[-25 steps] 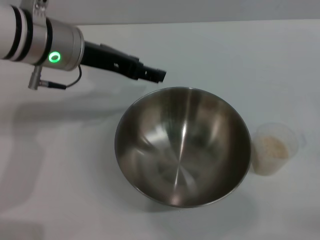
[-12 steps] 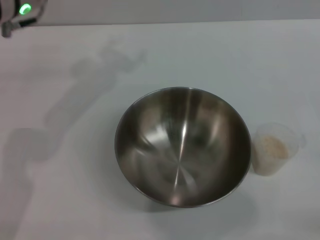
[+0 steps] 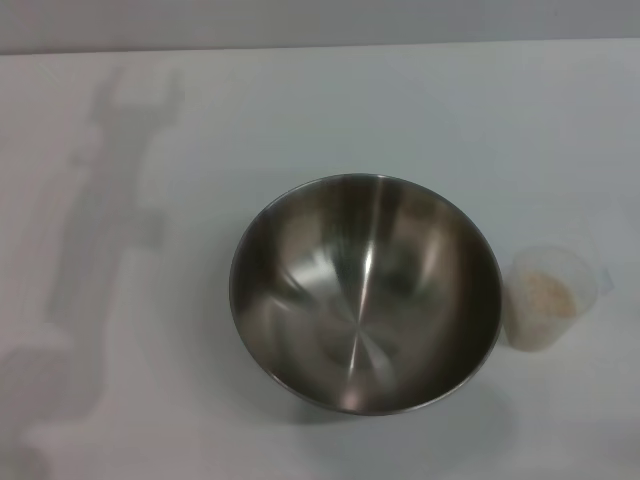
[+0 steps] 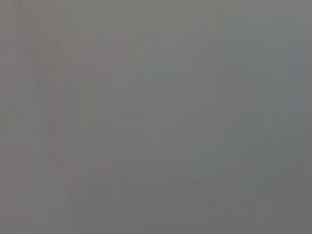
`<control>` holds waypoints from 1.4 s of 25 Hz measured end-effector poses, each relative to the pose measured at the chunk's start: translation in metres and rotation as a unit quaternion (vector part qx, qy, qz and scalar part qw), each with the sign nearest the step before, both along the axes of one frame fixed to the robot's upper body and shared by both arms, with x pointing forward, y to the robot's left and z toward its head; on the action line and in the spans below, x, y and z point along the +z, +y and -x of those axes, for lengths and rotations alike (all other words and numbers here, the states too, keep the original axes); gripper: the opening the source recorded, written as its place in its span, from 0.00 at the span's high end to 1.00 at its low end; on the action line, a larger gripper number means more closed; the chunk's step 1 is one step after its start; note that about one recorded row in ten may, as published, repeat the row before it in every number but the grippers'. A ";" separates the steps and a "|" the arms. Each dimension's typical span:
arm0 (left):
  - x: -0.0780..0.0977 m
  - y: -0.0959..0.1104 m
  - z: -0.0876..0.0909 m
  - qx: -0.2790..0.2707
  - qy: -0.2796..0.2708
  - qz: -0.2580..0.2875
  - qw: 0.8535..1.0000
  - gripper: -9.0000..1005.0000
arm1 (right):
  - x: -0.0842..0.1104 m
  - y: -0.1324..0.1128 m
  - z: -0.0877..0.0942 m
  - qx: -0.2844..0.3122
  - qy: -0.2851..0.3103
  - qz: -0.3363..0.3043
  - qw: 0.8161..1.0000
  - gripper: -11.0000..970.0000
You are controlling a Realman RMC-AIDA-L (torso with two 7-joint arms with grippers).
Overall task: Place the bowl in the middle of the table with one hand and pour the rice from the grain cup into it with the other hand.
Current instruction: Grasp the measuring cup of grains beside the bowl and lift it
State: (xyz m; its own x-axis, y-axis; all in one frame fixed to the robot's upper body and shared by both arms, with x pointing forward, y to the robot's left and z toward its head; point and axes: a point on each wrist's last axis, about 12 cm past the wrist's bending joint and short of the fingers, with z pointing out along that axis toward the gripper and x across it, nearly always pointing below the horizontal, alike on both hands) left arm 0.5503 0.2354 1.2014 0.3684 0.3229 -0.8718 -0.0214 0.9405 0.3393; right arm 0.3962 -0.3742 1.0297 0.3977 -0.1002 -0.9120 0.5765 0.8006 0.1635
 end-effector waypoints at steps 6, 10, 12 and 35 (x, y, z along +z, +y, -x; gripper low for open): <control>-0.043 0.024 0.002 0.036 -0.002 0.046 0.998 0.18 | 0.001 0.001 0.001 0.000 -0.006 0.005 1.000 0.14; -0.081 0.047 0.012 0.042 -0.025 0.091 0.995 0.18 | 0.004 0.005 0.002 0.015 -0.014 0.016 1.000 0.14; -0.098 0.056 0.017 0.038 -0.030 0.099 0.994 0.18 | 0.006 0.008 0.003 0.026 -0.018 0.027 0.999 0.14; -0.154 0.077 0.043 0.034 0.052 0.088 0.994 0.18 | 0.006 0.050 0.036 0.170 0.009 0.154 0.973 0.14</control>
State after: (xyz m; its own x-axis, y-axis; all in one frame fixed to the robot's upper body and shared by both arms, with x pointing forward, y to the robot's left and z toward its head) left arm 0.5077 0.3128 1.0471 0.2554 0.1826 -0.9494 -0.0609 0.9831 0.1727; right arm 0.3601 -0.3241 1.0358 0.4394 -0.2358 -0.8668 0.2705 0.9549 -0.1226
